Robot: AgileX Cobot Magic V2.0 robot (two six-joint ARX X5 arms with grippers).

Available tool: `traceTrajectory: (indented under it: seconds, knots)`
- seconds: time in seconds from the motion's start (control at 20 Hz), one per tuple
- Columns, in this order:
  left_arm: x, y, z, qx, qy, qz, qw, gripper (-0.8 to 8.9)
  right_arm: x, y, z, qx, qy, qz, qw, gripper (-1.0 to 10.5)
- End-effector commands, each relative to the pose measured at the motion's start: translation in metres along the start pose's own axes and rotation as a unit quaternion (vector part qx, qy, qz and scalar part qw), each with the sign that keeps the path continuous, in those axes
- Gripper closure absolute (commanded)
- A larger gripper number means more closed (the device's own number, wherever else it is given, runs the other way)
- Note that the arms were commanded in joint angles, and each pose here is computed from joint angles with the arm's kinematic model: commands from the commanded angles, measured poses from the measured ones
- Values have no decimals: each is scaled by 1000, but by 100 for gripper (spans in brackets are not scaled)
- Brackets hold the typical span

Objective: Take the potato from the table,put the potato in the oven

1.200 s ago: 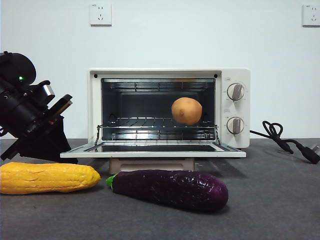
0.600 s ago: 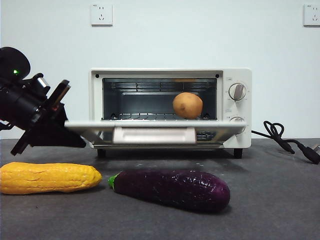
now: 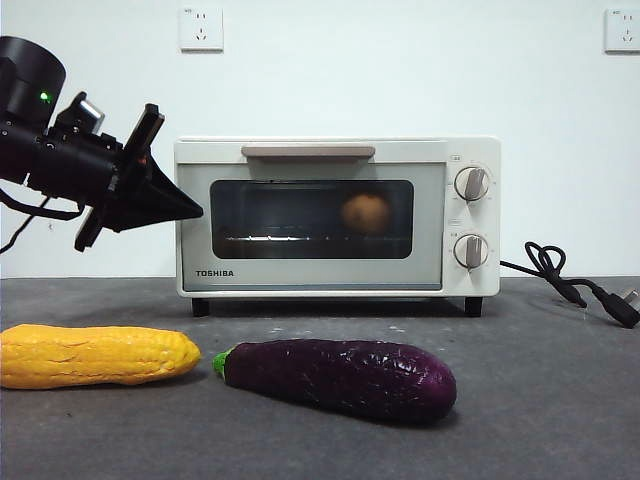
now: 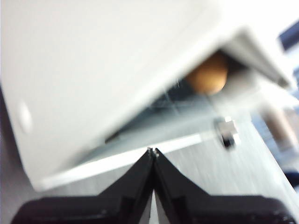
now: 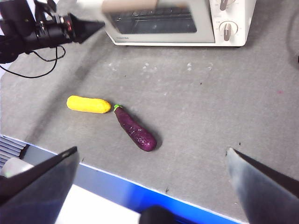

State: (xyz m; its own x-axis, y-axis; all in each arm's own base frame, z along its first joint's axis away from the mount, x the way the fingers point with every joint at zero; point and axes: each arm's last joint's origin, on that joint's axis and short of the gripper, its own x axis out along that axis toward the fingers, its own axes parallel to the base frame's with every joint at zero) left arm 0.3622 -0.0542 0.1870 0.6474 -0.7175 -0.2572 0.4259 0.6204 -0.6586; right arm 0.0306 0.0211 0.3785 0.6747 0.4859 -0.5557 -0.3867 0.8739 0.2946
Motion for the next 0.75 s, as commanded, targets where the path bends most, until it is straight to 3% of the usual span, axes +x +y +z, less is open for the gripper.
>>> traceTrajectory:
  seconds: [0.05,0.2,0.4,0.75]
  knots:
    - [0,0,2,-9,-11,6,1000,822,0,0,-1,6,-2,0,1000,411]
    - [-2,-6,2,-10,10,-23,1000,821,0,0,0,5,-2,0,1000,411]
    - [-22,-36,13,18,12,-23,999,821,0,0,0,2,-1,1,1000,411]
    - [-96,-121,12,136,28,70,988,821,2,0,1,-33,3,2,999,411]
